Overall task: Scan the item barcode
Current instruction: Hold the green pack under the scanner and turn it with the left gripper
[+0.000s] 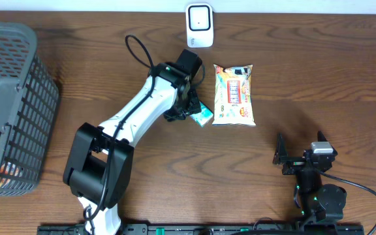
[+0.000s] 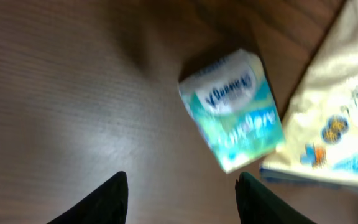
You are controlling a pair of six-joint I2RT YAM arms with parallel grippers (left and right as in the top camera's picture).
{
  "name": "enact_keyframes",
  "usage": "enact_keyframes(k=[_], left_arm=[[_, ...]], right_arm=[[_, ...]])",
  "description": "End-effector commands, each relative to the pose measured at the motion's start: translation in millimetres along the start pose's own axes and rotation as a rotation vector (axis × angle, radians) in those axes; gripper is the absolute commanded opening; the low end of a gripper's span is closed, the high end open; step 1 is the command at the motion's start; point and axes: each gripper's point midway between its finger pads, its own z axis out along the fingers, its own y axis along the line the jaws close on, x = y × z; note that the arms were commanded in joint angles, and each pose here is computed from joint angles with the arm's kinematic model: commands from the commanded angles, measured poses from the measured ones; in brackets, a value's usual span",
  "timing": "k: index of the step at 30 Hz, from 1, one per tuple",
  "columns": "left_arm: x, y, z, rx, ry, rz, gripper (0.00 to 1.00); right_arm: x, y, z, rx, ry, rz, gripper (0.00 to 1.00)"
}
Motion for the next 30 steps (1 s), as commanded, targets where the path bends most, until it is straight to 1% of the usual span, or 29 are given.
enact_keyframes(k=[1,6,9,17,22,25,30], left_arm=[[-2,5,13,-0.009,-0.022,-0.136,0.55],[-2,2,24,0.02,-0.042,-0.257,0.55],[-2,-1,28,0.035,-0.049,-0.293,0.55],[3,-11,33,0.06,-0.062,-0.325,0.55],[-3,-5,34,0.029,-0.121,-0.331,0.55],[-2,-3,38,0.021,-0.116,-0.356,0.55],[-1,-5,49,0.015,-0.11,-0.351,0.55]], right_arm=[[1,0,0,0.004,0.001,-0.011,0.99],[1,0,0,0.004,0.001,-0.011,0.99],[1,0,0,0.004,0.001,-0.011,0.99],[1,0,0,0.004,0.001,-0.011,0.99],[1,0,0,0.004,0.001,-0.011,0.99],[1,0,0,0.004,0.001,-0.011,0.99],[1,0,0,0.004,0.001,-0.011,0.99]])
